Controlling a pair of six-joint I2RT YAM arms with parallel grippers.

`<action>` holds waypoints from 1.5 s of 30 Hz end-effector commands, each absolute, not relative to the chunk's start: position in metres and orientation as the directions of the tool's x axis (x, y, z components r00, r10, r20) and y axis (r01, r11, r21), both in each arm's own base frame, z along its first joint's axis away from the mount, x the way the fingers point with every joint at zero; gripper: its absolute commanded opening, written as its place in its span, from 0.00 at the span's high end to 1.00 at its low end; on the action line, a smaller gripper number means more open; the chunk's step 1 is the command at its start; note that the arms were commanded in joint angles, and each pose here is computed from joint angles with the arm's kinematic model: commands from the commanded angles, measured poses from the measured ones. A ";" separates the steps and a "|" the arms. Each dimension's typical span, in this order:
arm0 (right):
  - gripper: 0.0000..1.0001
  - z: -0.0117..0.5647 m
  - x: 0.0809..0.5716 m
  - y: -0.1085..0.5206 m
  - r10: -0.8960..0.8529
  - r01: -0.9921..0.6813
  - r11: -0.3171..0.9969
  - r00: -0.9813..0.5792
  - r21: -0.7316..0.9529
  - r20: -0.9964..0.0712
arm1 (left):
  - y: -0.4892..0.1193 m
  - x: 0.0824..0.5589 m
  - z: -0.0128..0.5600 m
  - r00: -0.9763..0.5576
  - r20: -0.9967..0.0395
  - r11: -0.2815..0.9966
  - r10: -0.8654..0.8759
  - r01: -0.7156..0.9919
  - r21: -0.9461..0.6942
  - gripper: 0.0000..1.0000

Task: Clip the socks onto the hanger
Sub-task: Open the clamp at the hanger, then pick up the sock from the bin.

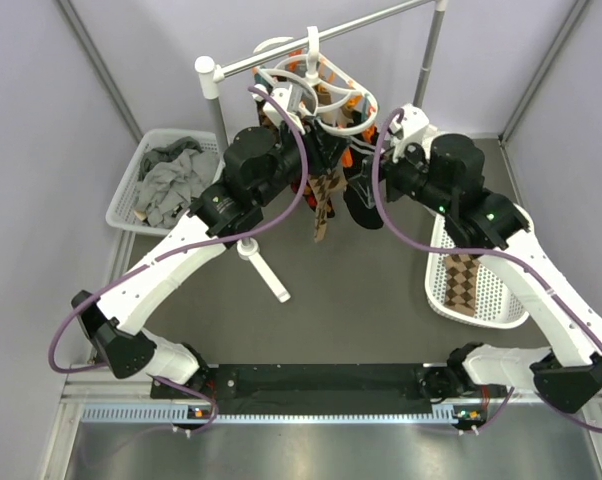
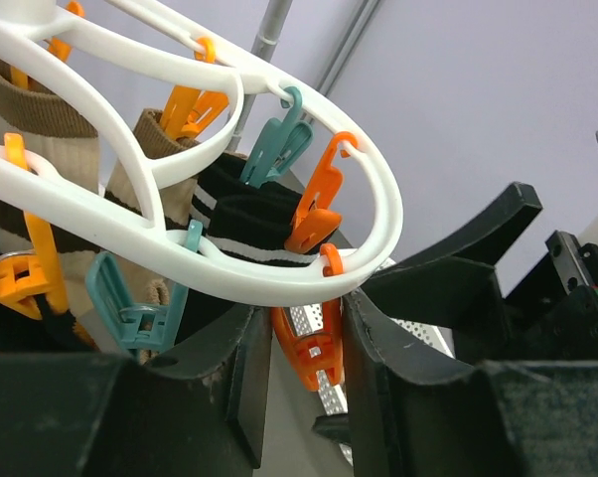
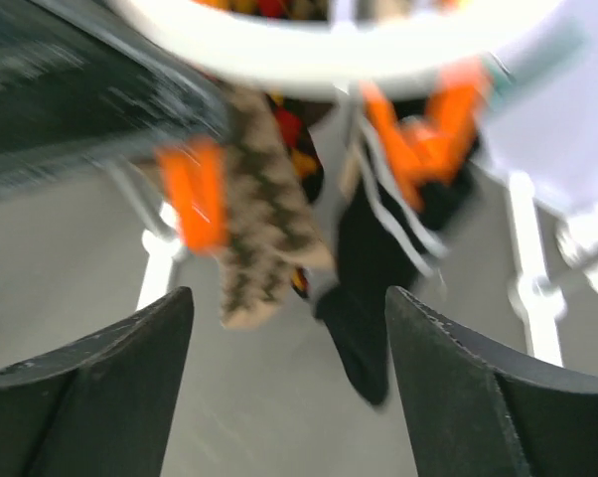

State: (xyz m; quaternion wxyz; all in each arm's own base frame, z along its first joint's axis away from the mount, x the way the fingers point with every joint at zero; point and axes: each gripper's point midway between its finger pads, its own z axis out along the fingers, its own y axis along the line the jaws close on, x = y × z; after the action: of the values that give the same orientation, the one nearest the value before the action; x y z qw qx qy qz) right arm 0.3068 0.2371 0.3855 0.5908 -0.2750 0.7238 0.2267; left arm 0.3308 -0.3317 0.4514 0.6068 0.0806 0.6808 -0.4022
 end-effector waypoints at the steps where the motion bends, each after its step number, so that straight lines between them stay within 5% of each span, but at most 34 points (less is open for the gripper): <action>1: 0.21 0.366 0.303 0.171 -0.134 -0.431 0.902 -0.289 0.004 -0.948 | -0.328 0.337 0.475 -0.168 -0.892 0.668 -0.419 0.609 -0.428 0.91; 8: 0.21 0.278 0.309 0.072 0.044 -0.053 0.995 -0.554 0.088 -0.832 | -0.329 0.339 0.476 -0.153 -0.898 0.673 -0.411 0.614 -0.413 0.98; 20: 0.27 0.158 0.347 -0.046 0.495 0.470 0.848 -0.533 0.246 -0.687 | -0.331 0.329 0.485 -0.161 -0.894 0.635 -0.418 0.652 -0.414 1.00; 28: 0.30 0.111 0.394 -0.096 0.599 0.571 0.766 -0.467 0.296 -0.650 | -0.321 0.322 0.492 -0.144 -0.892 0.640 -0.428 0.648 -0.412 1.00; 35: 0.43 0.070 0.419 -0.118 0.594 0.610 0.762 -0.522 0.219 -0.613 | -0.320 0.321 0.492 -0.148 -0.891 0.640 -0.430 0.646 -0.416 1.00; 38: 0.53 0.049 0.418 -0.117 0.603 0.619 0.760 -0.558 0.198 -0.571 | -0.320 0.323 0.488 -0.151 -0.893 0.648 -0.425 0.638 -0.416 1.00; 45: 0.55 0.018 0.393 -0.111 0.580 0.611 0.783 -0.647 0.118 -0.495 | -0.327 0.328 0.476 -0.176 -0.897 0.650 -0.406 0.634 -0.419 1.00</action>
State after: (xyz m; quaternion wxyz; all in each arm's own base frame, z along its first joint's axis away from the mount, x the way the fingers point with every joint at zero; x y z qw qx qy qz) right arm 0.4027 -0.1065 0.0322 0.2855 0.3403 0.8959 -0.0098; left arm 0.3280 -0.3326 0.4591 0.6166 0.0958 0.6681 -0.4053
